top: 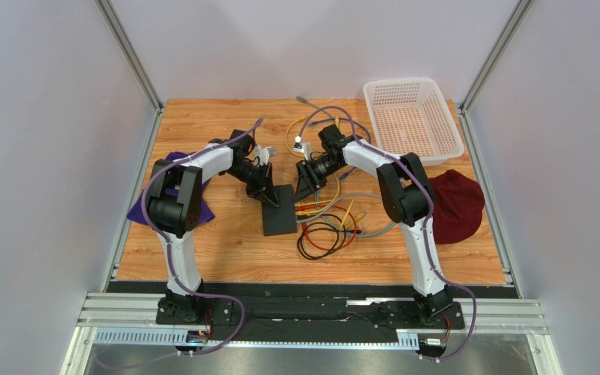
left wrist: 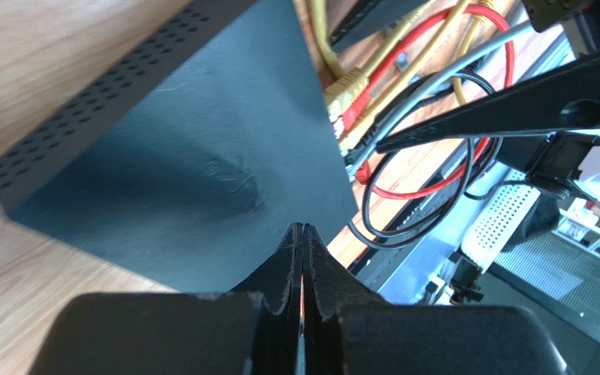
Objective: Pull the plug from the switch port
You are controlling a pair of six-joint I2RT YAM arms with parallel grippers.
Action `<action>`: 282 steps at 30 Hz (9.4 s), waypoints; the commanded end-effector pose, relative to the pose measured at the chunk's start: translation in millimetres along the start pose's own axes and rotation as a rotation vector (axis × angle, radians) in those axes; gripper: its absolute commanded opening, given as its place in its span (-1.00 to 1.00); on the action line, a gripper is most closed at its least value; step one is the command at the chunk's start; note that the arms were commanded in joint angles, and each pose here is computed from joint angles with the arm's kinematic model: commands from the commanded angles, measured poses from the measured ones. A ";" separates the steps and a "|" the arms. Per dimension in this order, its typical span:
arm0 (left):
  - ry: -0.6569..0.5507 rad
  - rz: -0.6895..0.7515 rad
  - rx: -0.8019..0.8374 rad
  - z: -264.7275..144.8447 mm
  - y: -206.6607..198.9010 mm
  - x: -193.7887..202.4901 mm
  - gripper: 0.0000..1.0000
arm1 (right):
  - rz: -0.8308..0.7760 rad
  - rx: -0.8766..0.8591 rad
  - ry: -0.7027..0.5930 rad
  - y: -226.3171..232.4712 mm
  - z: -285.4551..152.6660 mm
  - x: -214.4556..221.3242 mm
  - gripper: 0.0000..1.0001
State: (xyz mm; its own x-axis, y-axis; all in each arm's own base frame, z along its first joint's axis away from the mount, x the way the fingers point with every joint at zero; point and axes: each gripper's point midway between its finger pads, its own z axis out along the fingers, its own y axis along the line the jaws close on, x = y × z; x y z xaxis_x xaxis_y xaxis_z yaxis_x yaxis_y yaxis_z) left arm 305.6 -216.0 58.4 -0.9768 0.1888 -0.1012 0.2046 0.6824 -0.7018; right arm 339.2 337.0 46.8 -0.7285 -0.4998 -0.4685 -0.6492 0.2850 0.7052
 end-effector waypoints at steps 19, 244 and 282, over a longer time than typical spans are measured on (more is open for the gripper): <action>-0.004 0.026 -0.078 -4.4 22.9 -6.0 -1.00 | -0.007 -0.012 0.062 -8.9 17.5 14.5 0.08; 0.007 0.195 -0.244 -6.7 17.4 -26.5 -0.01 | 0.406 0.521 0.022 -22.4 -106.6 71.4 -0.03; -0.047 0.233 -0.182 -29.9 -13.8 -24.6 0.25 | 0.008 0.054 -0.146 48.2 -78.1 -34.5 0.01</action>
State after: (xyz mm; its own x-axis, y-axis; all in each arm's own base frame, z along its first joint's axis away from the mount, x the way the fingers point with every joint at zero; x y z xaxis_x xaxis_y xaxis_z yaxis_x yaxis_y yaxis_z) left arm 328.4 -209.4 62.7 -0.9253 0.3258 -0.1939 0.3785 0.7627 -0.5245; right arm 338.4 285.8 130.1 -0.7876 -0.3724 -0.4910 -0.6118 0.3774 0.6952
